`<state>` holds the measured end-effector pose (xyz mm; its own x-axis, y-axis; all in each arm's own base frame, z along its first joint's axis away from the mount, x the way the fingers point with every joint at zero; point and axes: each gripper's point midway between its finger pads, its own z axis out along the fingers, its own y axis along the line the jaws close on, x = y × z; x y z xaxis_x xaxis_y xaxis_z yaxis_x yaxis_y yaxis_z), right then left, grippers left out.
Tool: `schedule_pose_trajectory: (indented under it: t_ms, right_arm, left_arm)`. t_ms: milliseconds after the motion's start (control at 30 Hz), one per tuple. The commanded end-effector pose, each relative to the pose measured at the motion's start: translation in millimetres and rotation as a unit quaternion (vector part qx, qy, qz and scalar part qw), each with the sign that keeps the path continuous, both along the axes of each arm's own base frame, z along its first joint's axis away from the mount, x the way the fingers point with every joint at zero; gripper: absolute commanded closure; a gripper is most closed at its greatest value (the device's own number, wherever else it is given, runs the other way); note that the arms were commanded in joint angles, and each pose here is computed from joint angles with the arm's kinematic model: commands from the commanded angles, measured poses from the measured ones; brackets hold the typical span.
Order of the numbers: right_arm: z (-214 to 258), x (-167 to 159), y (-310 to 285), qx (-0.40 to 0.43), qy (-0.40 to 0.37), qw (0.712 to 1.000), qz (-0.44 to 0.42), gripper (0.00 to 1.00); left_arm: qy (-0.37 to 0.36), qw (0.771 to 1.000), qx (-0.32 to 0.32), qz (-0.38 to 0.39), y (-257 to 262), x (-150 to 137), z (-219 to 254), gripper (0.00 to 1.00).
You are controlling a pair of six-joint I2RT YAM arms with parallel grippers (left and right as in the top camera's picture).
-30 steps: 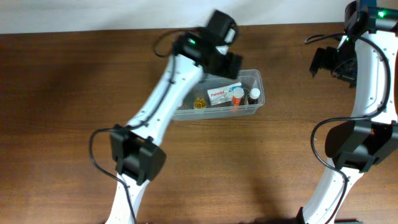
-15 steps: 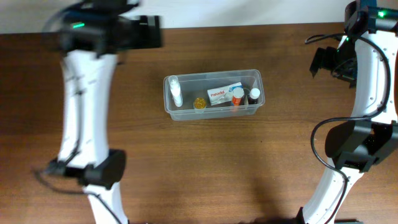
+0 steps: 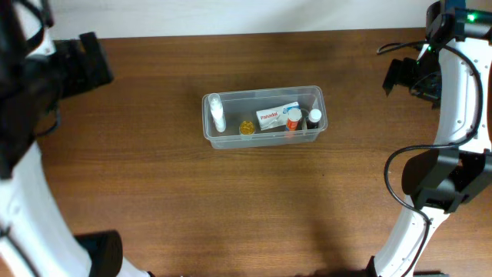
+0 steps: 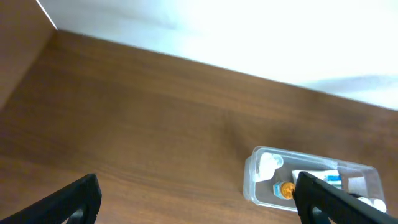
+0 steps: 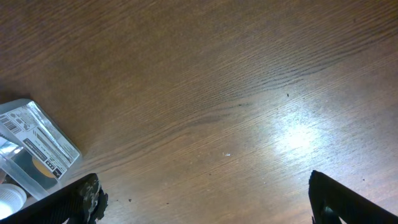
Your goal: Pack container
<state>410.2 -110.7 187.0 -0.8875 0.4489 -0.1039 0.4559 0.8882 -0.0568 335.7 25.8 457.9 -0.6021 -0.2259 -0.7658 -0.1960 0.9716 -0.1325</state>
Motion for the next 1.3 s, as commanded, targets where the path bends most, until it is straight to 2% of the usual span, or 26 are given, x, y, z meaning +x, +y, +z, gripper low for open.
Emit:
schedule_pose_trajectory:
  t_ms: [0, 133, 433, 600, 733, 900, 1100, 1267]
  right_arm:
    - [1, -1, -4, -0.005, -0.001, 1.000, -0.007, 0.02]
    - [1, -1, -4, -0.005, -0.001, 1.000, -0.007, 0.02]
    - [1, -1, -4, -0.005, -0.001, 1.000, -0.007, 0.02]
    - [1, -1, -4, -0.005, -0.001, 1.000, -0.007, 0.02]
    - [1, -1, -4, -0.005, -0.001, 1.000, -0.007, 0.02]
    - [1, -1, -4, -0.005, -0.001, 1.000, -0.007, 0.02]
    - [1, -1, -4, -0.005, -0.001, 1.000, -0.007, 0.02]
    - [1, -1, -4, -0.005, -0.001, 1.000, -0.007, 0.02]
  left_arm:
    - [-0.044, 0.999, 0.011, -0.007, -2, -38, 28, 0.01]
    - [-0.061, 0.998, 0.012, -0.007, -5, -75, 37, 0.01]
    - [-0.045, 0.999, -0.019, 0.011, -13, -167, 0, 0.01]
    - [-0.107, 0.994, -0.015, 0.009, -17, -219, -10, 0.01]
    - [-0.150, 0.988, -0.018, -0.002, -22, -243, -22, 0.01]
    - [-0.140, 0.989, -0.038, -0.001, -26, -247, -67, 0.01]
    - [-0.064, 0.993, -0.091, 0.037, -23, -213, -143, 0.01]
    - [0.013, 0.983, -0.157, 0.098, -22, -188, -211, 0.01]
